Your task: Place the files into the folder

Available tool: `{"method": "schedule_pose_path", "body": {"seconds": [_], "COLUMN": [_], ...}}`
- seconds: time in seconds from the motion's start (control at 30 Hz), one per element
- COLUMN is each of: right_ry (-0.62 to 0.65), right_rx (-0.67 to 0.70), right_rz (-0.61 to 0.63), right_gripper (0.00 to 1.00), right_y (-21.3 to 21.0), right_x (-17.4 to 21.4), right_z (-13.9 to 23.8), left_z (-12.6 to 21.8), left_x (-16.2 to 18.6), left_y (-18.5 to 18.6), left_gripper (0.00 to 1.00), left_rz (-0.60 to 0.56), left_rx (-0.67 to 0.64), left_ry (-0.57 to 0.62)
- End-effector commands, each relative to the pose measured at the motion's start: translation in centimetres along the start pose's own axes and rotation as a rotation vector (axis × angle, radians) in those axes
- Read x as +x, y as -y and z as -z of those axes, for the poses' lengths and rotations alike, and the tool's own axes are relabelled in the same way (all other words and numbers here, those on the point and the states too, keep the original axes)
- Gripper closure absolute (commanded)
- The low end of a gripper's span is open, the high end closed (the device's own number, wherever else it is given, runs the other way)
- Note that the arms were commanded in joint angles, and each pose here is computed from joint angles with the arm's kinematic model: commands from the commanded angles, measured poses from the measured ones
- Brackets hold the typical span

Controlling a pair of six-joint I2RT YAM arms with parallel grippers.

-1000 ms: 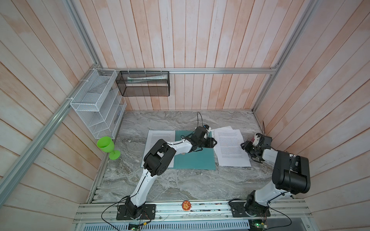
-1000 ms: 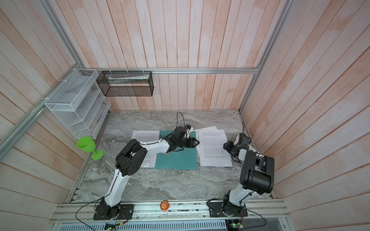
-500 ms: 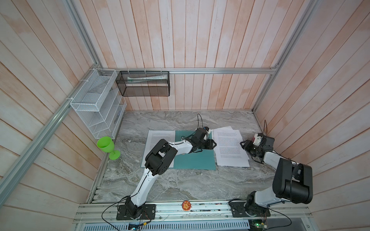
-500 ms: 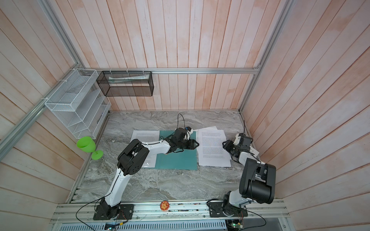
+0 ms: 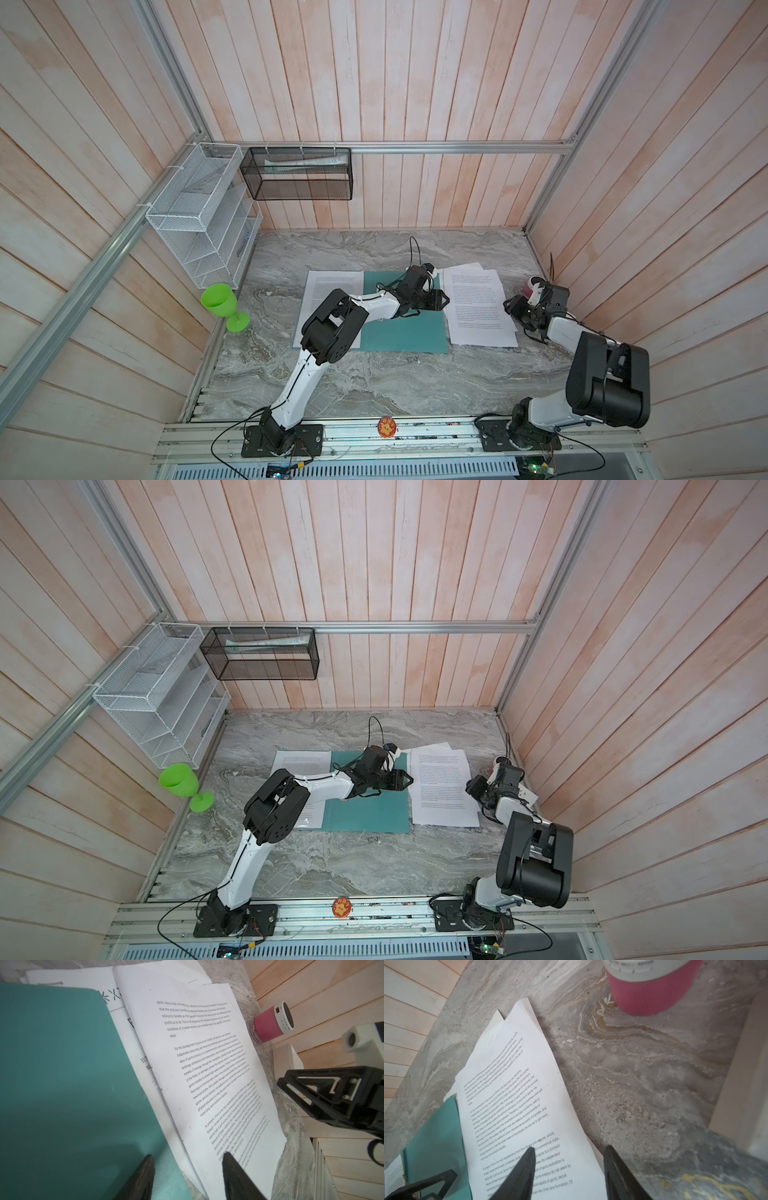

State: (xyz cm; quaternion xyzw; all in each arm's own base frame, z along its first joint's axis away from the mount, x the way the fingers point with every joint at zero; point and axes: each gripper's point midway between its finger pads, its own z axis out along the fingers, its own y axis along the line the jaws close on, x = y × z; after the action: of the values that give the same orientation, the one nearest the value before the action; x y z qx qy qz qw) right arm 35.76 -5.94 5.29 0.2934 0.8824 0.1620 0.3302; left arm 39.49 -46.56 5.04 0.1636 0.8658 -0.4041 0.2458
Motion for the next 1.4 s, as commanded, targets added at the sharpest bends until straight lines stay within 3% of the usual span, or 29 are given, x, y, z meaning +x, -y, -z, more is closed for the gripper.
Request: {"method": "schedule_pose_path", "body": {"seconds": [0.0,1.0,1.1,1.27,1.37], "right_ry": [-0.034,-0.133,-0.103,-0.003,-0.019], "right_rx": [0.078,-0.056,0.032,-0.011,-0.057], "right_rz": [-0.005,-0.025,-0.037,-0.031,-0.029], "right_gripper": [0.48,0.52,0.52,0.52,0.53], "right_y": [1.8,0.4,2.0,0.8,-0.2], "right_x": [1.2,3.7,3.2,0.9,0.1], "right_z": [0.0,-1.6,-1.4,-0.4,-1.2], "left_z": [-0.4,-0.7,-0.7,-0.8,-1.1], "left_x": [0.2,0.4,0.5,0.7,0.9], "left_y": [-0.4,-0.9,-0.9,-1.2,-1.3], "left_gripper": [0.45,0.46,0.46,0.46,0.46], "left_rz": [0.005,0.013,0.013,0.017,0.022], "left_rx": [0.006,0.010,0.010,0.009,0.012], "left_ry": [-0.007,-0.010,-0.011,-0.014,-0.020]}}
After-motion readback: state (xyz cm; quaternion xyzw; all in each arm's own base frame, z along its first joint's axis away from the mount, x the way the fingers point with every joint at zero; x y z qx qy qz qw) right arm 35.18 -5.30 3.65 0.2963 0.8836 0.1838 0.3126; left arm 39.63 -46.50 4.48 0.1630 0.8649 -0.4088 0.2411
